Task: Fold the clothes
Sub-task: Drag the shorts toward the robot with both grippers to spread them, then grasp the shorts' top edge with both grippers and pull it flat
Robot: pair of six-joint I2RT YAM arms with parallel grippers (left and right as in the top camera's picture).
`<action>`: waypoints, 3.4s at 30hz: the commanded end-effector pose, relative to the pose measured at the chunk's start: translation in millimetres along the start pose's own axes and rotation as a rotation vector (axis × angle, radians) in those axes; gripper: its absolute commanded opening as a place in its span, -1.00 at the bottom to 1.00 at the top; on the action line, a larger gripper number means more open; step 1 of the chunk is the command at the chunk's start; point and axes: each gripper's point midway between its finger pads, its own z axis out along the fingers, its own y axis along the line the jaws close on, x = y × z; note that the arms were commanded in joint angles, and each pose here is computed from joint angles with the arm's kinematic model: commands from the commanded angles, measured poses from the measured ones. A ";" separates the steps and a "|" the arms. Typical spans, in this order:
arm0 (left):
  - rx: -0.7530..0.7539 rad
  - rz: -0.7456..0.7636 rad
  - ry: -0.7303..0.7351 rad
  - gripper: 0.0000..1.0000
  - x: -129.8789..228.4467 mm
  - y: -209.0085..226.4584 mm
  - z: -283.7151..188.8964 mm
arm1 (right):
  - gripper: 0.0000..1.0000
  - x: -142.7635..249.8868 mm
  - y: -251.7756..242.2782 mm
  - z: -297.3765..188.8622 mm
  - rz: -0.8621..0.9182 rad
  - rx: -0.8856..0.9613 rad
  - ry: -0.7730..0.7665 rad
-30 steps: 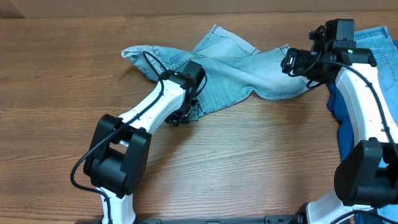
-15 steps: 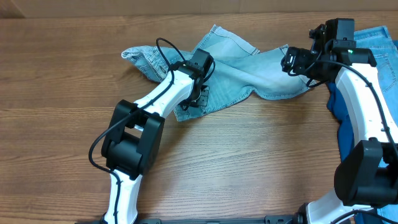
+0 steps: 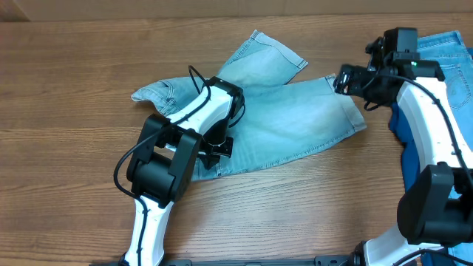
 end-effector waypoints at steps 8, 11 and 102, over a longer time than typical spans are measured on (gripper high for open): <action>-0.029 -0.049 0.274 -0.92 59.0 9.5 67.2 | -0.81 61.9 2.2 33.4 -0.008 -0.001 0.167; -0.021 -0.053 0.291 -0.92 64.4 8.6 72.9 | -0.90 88.7 4.9 46.6 -0.025 0.002 0.226; 0.151 -0.263 -0.645 -0.92 -168.4 128.1 -45.7 | -0.93 -92.1 207.7 99.8 -0.530 -0.203 -0.355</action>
